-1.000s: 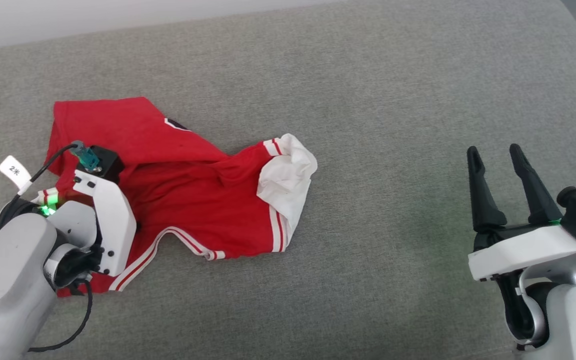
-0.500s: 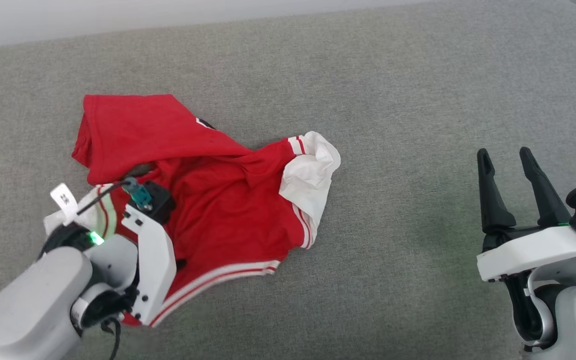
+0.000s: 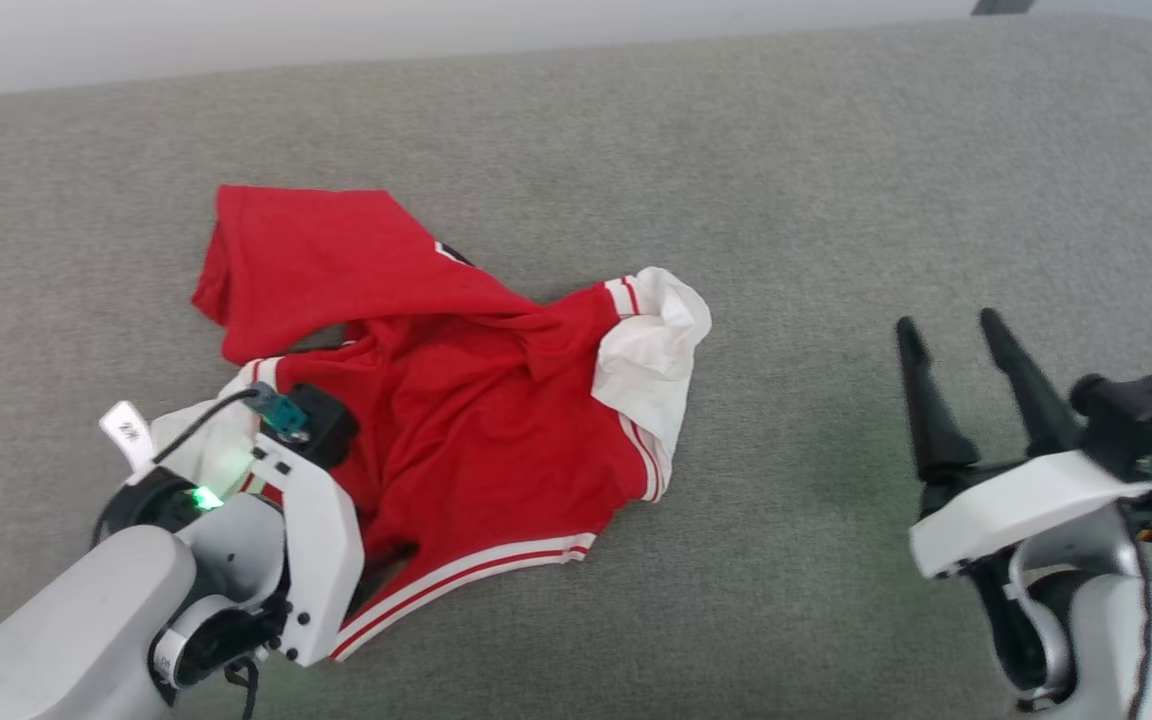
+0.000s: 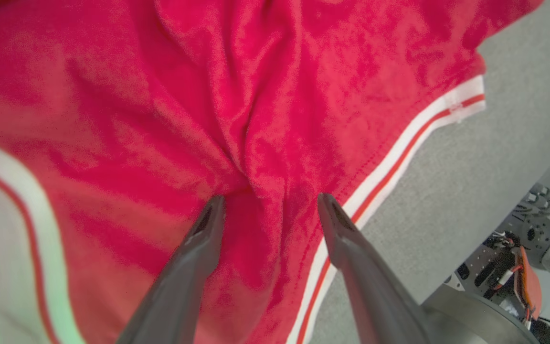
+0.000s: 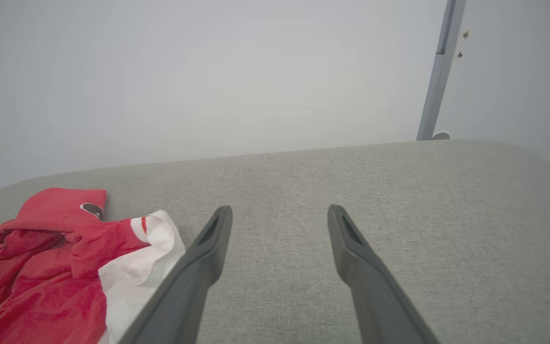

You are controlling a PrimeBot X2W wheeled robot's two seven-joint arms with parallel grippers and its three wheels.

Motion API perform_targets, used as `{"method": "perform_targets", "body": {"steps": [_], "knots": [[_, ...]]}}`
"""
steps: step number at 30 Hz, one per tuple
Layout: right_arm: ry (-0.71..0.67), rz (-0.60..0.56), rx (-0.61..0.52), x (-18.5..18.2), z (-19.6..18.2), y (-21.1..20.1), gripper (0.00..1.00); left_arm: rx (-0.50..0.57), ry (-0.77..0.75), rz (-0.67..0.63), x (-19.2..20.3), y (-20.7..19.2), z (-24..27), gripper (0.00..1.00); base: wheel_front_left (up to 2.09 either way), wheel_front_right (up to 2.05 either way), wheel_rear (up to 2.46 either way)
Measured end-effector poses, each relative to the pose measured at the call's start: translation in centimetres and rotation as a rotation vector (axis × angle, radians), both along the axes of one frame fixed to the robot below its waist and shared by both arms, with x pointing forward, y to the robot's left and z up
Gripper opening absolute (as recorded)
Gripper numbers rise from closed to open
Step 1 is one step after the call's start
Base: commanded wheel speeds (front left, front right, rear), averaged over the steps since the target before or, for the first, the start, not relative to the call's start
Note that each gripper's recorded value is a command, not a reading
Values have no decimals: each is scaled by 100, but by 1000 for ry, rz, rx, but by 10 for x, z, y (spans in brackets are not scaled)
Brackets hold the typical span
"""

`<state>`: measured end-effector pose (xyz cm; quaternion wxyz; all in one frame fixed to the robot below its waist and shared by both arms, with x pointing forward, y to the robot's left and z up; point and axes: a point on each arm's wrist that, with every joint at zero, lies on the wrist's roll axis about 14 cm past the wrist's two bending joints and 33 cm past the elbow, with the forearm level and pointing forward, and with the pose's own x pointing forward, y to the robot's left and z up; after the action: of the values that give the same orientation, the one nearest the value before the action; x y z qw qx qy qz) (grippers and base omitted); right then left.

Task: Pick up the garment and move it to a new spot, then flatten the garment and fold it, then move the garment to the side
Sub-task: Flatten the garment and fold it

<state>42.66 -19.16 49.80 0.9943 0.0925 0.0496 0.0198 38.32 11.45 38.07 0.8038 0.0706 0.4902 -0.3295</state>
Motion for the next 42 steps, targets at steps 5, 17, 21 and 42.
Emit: {"method": "perform_targets", "body": {"steps": [5, 17, 21, 42], "knots": [[53, 121, -6, 0, -6, 39, 100, -42, -109, 77, 10, 12, 21, 100, 0, 0, 0], [283, 399, -123, -4, -41, 115, 100, -195, -477, 275, 26, 44, 70, 100, 0, 0, 0], [335, 446, -168, 7, -46, 125, 100, -209, -561, 347, 23, 62, 75, 100, 0, 0, 0], [582, 585, -310, 39, -98, 173, 0, -229, -677, 657, -17, 122, 56, 100, 0, 0, 0]]}}
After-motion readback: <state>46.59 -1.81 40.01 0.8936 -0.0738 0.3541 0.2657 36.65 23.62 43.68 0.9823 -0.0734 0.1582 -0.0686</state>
